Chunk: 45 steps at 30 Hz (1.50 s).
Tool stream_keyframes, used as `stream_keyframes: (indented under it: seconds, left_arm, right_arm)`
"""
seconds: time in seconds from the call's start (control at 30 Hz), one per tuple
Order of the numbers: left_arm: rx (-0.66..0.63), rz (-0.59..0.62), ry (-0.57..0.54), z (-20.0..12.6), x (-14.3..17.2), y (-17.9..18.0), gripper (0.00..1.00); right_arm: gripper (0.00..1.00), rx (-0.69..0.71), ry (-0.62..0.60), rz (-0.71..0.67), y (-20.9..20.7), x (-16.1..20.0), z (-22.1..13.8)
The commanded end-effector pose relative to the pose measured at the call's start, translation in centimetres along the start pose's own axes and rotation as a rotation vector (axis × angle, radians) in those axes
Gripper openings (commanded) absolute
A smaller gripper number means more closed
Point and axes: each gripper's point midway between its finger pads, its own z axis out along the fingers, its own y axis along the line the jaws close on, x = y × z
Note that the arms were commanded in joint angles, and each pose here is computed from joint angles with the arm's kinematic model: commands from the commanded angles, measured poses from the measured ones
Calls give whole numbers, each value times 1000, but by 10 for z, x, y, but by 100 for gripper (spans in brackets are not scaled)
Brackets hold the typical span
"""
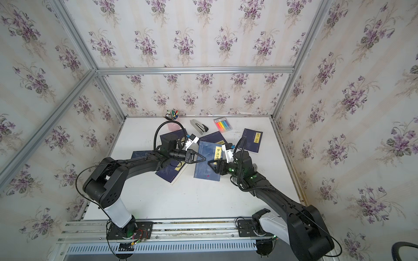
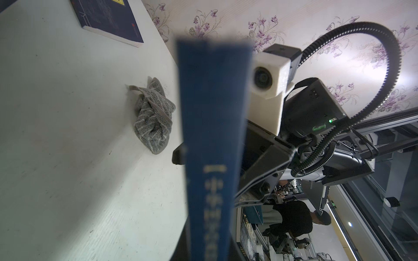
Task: Wipe the cover of the book
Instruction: Pick up the book from the center of the board, then place the book on the book.
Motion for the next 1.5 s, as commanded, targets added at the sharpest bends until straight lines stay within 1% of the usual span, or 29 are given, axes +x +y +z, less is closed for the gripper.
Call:
stream_keyframes:
  seconds: [0.0, 0.13, 0.4, 0.53, 0.77, 0.83, 0.9, 1.0, 1.03, 1.1, 1.13, 1.17, 1.2, 1.3, 1.33, 1.47]
  left_arm:
    - [-30, 28, -27, -4, -5, 5, 0]
    - [-58, 17, -32, -4, -5, 13, 0]
    - [-85, 7, -54, -4, -7, 18, 0]
    - [-107, 4, -62, -5, -8, 22, 0]
    - [-93, -2, -64, -3, -11, 22, 0]
    - [-93, -6, -63, -2, -11, 24, 6]
    - [-112, -9, -72, -4, -11, 26, 15]
    - [-158, -2, -72, -8, -10, 30, 27]
    - [-175, 4, -70, -9, -10, 31, 33]
    - [-204, 14, -73, -12, -12, 33, 51]
    - [-222, 22, -77, -14, -13, 34, 54]
    - [-240, 27, -81, -16, -15, 36, 60]
    - [-267, 24, -84, -19, -16, 40, 63]
    - [-379, -11, -92, -31, -21, 57, 66]
    - [-424, -29, -93, -38, -23, 65, 66]
    - [-538, -27, -82, -57, -24, 83, 68]
  right_arm:
    - [59, -12, -24, -18, 7, -6, -6]
    - [54, -21, -45, -11, 13, -11, -11]
    - [33, -23, -21, 39, 9, -9, -3]
    - [26, -8, -23, 45, 6, -9, -3]
    - [9, 4, -29, 66, 3, -9, -2]
    - [6, 8, -33, 63, 3, -11, -2]
    - [2, 26, -32, 63, 1, -13, -2]
    - [0, 62, -21, 46, -2, -17, -2]
    - [0, 73, -19, 40, -3, -19, -2]
    - [0, 94, -16, 31, -4, -23, -2]
    - [0, 108, -15, 29, -6, -26, -3]
    - [0, 124, -16, 30, -8, -28, -3]
    - [0, 144, -18, 32, -12, -32, -4]
    - [0, 197, -22, 62, -28, -44, -8]
    - [0, 212, -29, 72, -34, -51, -11]
    - [0, 325, -68, 80, -63, -89, -27]
